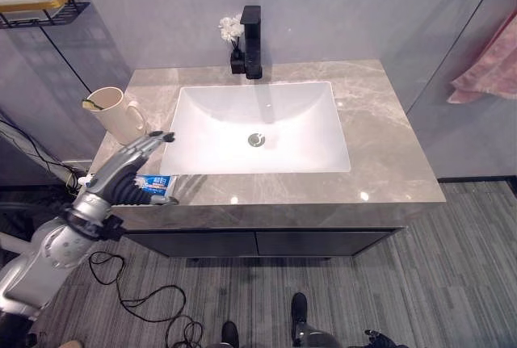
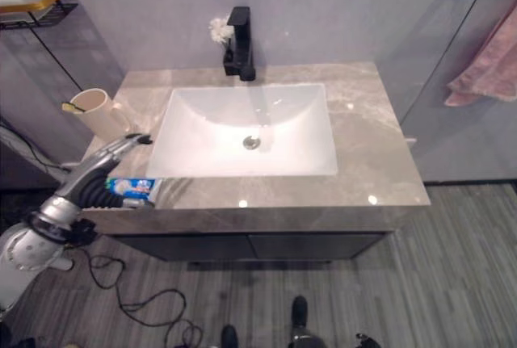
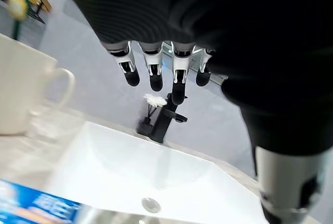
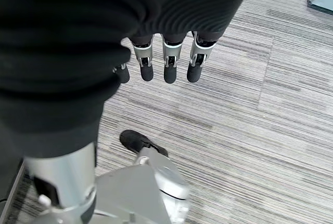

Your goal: Put brush and paste in cup on sink, flatten towel.

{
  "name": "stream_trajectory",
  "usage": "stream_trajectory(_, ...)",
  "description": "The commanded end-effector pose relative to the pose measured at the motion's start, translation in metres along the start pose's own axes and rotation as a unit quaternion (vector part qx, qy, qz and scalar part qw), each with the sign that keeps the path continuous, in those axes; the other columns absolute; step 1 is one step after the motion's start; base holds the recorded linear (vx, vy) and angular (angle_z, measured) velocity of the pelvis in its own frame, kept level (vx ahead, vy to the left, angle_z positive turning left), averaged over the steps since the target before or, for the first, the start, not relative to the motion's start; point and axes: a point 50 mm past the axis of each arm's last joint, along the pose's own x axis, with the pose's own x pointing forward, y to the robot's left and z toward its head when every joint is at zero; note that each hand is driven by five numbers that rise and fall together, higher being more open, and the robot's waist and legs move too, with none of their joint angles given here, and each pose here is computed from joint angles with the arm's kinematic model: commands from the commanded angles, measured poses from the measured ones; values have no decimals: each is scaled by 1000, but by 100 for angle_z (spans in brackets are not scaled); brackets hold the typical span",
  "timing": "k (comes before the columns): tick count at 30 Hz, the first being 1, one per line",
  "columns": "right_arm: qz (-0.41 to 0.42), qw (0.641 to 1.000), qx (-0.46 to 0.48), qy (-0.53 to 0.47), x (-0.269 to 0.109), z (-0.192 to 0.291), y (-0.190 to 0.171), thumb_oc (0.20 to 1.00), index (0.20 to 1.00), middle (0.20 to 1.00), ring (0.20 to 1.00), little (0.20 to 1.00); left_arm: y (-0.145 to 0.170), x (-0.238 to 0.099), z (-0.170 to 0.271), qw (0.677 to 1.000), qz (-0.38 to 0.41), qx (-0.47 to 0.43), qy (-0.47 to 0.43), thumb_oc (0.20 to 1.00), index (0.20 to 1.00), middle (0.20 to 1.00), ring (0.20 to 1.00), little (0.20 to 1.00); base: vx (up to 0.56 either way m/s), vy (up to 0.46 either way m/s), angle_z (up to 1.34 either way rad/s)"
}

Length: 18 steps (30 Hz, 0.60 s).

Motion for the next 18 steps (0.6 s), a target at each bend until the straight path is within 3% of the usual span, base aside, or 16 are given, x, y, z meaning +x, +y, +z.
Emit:
stream_trajectory(1, 7, 999, -36, 1, 2, 7, 0, 1000, 1000, 1000, 1000, 1000, 38, 4, 1, 997, 64, 45, -16, 1000, 1000, 1000, 1000, 1000, 1, 10, 15)
stream_trajectory(12, -2, 998, -56, -15, 2, 17, -10, 1000, 1000, 1000, 1000, 1000, 77, -16, -42, 984, 81, 130, 95, 1000, 1000, 1000, 1000, 1000, -20, 40, 12)
stream_trajectory(18, -12, 999, -44, -29, 2, 23, -15, 1000, 1000, 1000, 1000, 1000, 84, -11, -49, 980, 91, 145, 105, 1000, 1000, 1000, 1000, 1000, -19, 65, 25)
